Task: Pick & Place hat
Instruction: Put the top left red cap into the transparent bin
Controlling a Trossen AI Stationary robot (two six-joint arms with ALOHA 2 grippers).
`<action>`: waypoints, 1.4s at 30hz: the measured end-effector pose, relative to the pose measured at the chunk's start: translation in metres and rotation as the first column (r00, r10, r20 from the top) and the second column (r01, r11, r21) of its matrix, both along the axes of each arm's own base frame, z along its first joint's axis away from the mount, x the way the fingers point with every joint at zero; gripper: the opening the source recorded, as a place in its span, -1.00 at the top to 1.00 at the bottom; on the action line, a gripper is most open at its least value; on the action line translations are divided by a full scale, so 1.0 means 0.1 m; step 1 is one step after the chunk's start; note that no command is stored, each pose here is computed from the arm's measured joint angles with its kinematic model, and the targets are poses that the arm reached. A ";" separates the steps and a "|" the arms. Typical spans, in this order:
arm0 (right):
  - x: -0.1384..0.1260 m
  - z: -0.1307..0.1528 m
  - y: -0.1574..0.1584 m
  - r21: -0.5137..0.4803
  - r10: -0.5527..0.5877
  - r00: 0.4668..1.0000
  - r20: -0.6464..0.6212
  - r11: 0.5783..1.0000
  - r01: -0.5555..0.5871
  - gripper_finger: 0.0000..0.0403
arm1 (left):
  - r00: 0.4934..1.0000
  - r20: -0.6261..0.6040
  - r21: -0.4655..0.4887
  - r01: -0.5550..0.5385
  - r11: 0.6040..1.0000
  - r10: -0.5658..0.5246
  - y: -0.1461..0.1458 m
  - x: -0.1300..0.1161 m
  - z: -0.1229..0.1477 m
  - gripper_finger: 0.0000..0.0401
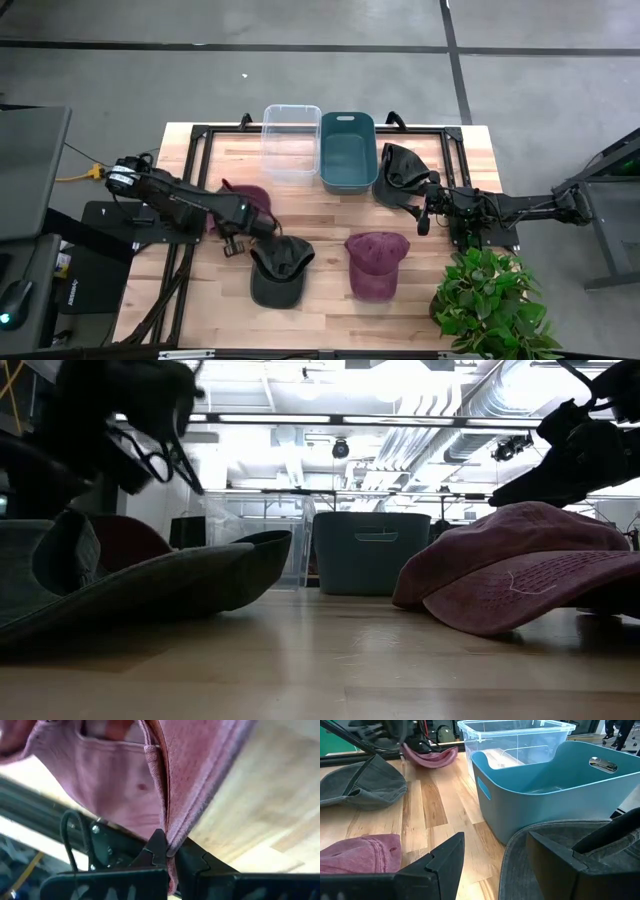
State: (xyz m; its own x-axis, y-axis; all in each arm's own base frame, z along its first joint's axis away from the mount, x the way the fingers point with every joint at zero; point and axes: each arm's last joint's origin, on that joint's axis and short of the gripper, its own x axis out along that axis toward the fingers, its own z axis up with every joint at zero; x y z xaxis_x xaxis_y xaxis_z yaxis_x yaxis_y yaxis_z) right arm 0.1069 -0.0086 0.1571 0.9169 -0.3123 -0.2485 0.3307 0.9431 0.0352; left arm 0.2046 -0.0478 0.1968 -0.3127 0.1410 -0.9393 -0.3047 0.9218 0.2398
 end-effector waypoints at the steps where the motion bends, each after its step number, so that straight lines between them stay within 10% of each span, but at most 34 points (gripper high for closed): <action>1: 0.00 0.00 0.00 0.000 0.000 1.000 0.000 1.000 0.000 -0.04 | 0.999 0.015 0.003 0.029 1.000 -0.029 -0.05 0.01 0.02 1.00; 11: 0.00 0.00 0.00 0.000 0.000 1.000 0.000 1.000 0.000 -0.04 | 0.942 0.165 0.107 0.276 0.955 -0.291 -0.43 0.03 0.05 1.00; 42: 0.00 0.00 0.00 0.000 0.000 1.000 0.000 1.000 0.000 -0.04 | 0.955 0.150 0.202 0.225 0.953 -0.257 -0.37 -0.04 0.40 1.00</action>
State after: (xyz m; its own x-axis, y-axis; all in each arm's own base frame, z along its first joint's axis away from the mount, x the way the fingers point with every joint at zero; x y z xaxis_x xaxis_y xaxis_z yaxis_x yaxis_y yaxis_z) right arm 0.1069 -0.0086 0.1570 0.9169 -0.3121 -0.2487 0.3306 0.9431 0.0352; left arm 0.2007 -0.0848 0.2370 -0.0837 0.3642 -0.9276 -0.1306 0.9188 0.3725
